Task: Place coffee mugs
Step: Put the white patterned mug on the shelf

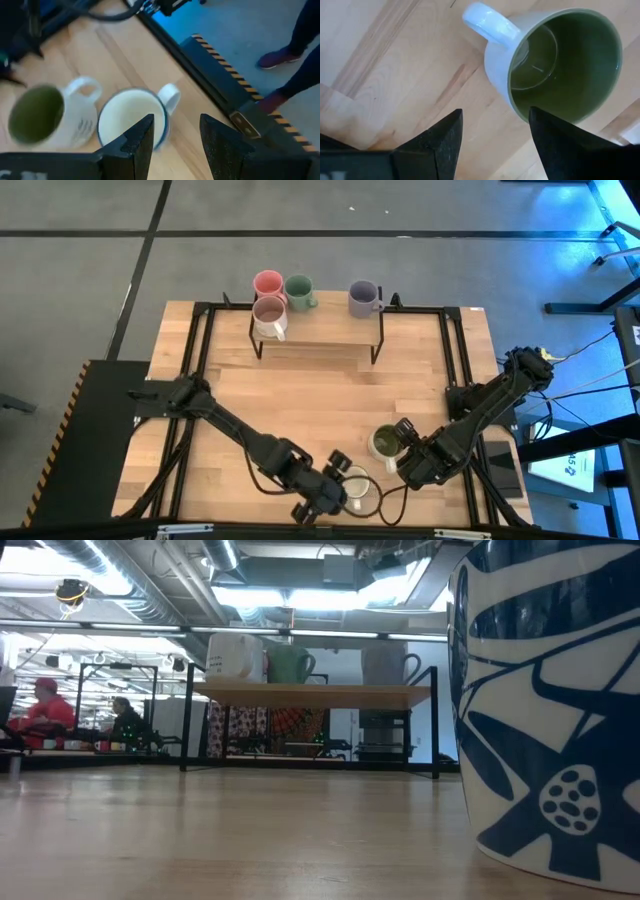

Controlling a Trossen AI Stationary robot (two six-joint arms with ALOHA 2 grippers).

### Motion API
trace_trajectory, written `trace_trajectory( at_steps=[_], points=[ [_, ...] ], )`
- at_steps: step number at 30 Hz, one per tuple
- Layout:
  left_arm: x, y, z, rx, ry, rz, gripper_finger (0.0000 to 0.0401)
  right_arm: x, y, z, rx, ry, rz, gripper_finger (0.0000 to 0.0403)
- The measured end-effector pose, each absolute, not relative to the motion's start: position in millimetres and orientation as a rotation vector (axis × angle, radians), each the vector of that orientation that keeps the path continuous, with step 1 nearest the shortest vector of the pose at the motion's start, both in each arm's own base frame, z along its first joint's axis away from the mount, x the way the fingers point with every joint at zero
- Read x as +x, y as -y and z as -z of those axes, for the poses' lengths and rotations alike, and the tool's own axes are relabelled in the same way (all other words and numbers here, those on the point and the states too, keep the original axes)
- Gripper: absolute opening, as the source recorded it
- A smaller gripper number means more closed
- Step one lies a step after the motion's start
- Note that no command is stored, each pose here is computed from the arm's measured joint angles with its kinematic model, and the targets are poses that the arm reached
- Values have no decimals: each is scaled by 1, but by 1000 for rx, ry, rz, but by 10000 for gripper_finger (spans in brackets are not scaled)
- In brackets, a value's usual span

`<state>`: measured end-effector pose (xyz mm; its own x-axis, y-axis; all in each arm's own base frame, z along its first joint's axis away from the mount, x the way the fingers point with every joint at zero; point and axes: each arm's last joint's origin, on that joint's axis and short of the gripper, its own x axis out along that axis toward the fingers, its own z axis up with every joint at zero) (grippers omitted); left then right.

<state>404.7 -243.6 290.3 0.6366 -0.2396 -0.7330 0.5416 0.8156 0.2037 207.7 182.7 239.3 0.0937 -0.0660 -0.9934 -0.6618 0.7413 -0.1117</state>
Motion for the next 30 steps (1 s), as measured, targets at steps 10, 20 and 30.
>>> trace_trajectory(
  at_steps=[10,20,30],
  points=[
    [432,226,-256,502,-801,485,153,207,-184,-239,-602,-1438,-493,218],
    [439,215,-250,438,-820,623,153,207,-184,-239,-600,-1440,-491,218],
    [453,207,-217,485,-863,610,151,207,-184,-239,-599,-1438,-491,218]
  ],
)
